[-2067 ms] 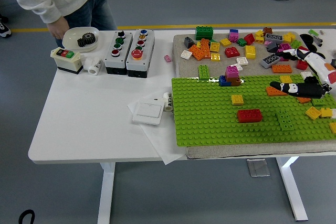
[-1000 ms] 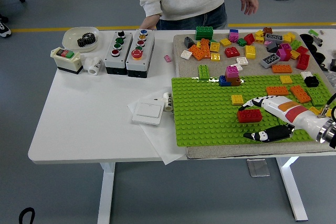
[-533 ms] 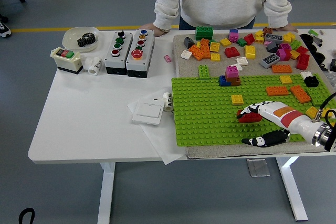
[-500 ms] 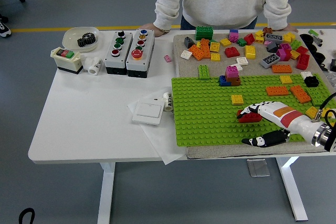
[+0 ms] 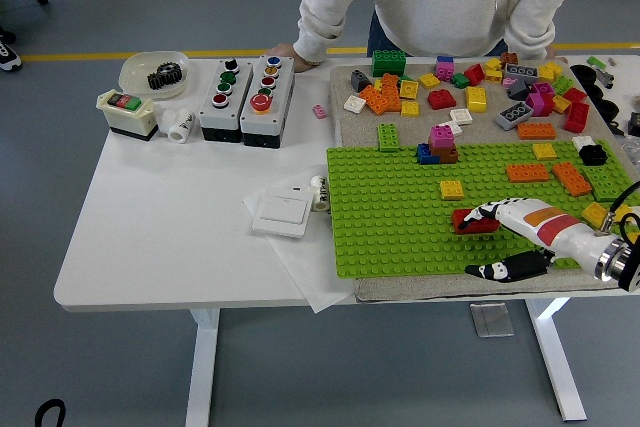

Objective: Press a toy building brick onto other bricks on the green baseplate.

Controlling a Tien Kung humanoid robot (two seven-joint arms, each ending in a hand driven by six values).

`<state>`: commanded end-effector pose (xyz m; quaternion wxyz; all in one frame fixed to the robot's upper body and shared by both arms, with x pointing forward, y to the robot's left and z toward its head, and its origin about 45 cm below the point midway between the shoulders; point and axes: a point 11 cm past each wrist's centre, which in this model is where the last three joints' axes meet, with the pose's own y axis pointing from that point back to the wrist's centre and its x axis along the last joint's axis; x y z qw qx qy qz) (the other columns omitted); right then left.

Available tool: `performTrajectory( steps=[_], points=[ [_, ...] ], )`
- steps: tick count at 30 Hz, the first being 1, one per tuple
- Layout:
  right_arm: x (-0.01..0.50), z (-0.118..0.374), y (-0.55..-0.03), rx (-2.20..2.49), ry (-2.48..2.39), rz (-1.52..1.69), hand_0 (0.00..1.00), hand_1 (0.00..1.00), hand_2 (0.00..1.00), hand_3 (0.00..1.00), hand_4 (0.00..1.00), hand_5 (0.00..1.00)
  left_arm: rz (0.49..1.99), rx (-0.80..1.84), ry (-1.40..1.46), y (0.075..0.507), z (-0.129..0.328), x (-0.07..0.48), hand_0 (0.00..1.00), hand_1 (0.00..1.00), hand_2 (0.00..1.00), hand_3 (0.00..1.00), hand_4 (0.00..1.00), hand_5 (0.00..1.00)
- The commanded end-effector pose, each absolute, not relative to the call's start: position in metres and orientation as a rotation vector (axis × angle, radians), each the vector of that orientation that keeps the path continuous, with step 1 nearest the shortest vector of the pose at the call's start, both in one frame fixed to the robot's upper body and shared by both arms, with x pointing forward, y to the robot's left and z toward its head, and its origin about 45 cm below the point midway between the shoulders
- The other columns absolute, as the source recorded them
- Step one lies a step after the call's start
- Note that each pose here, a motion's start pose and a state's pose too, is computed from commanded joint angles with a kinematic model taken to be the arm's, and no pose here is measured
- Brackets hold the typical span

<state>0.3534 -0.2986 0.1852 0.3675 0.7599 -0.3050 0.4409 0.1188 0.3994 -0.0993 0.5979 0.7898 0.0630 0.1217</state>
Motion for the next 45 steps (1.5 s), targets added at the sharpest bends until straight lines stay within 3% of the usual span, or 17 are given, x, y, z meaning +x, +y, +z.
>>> performTrajectory(
  steps=[45],
  points=[
    [0.349, 0.170, -0.304, 1.940, -0.747, 1.091, 0.814, 0.763, 0.779, 0.706, 0.874, 0.618, 0.293, 1.831, 0.136, 0.399, -0.098, 0.124, 0.754, 0.752, 0.732, 0.597, 0.669, 0.601]
  ],
)
